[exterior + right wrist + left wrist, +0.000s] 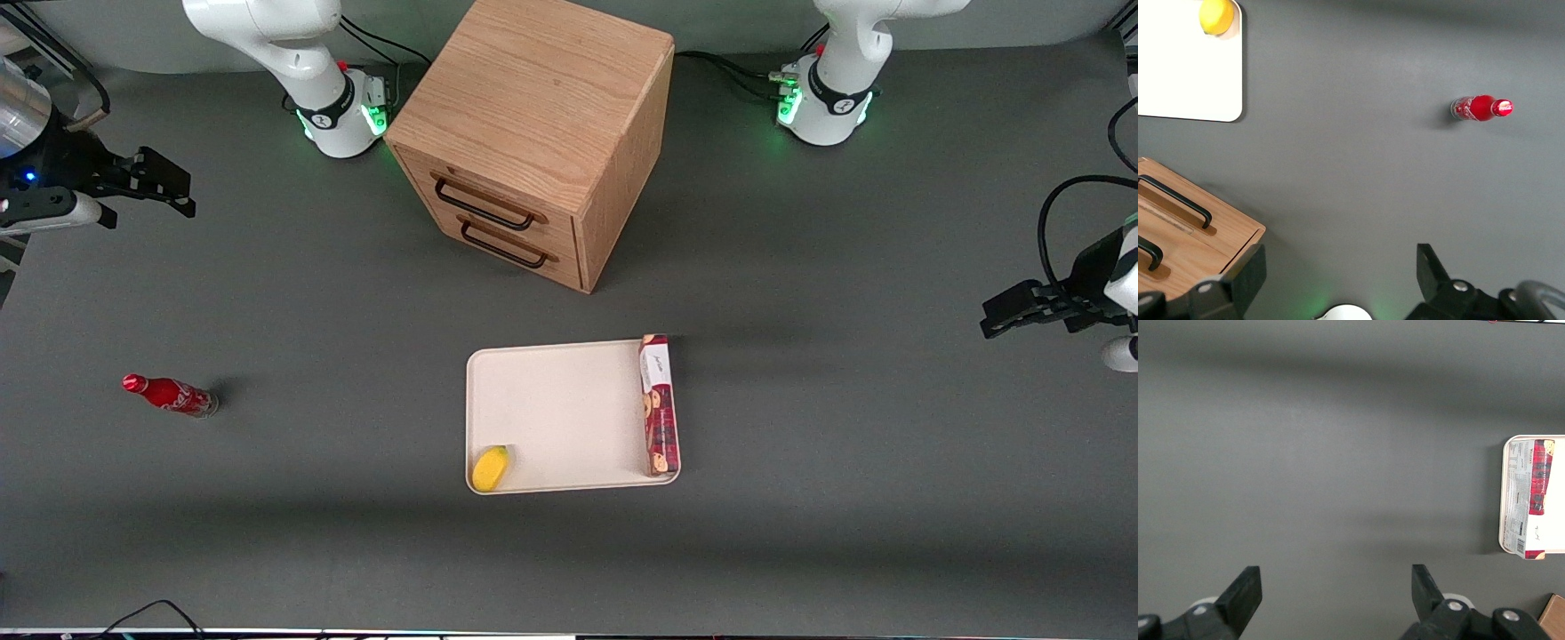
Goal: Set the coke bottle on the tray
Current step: 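Move the right gripper down toward the red Coca-Cola bottle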
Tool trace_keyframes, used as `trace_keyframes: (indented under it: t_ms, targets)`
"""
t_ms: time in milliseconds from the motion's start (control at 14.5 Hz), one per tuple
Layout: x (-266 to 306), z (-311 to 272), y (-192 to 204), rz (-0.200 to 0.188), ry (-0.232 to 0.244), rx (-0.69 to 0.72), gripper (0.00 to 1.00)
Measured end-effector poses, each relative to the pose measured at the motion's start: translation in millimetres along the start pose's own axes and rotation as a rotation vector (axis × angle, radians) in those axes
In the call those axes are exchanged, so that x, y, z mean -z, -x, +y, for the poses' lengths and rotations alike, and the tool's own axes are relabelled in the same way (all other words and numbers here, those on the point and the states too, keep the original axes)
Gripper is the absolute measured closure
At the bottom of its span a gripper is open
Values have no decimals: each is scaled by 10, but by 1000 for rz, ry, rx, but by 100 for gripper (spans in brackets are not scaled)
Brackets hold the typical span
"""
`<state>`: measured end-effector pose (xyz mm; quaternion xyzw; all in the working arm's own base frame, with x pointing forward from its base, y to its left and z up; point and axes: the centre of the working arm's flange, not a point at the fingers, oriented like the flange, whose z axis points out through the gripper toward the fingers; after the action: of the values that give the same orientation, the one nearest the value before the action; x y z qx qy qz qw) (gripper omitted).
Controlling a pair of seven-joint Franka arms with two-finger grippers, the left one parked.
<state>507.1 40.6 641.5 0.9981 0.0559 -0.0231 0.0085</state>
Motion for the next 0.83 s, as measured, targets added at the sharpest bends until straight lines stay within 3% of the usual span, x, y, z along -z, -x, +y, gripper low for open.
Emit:
trace_keyframes:
  t_ms: [414, 552, 828]
  targets:
    - [-70, 242, -17, -26, -9, -29, 0]
    - [-216, 590, -98, -37, -12, 9, 0]
    - [-821, 1518, -445, -18, 0, 133, 0]
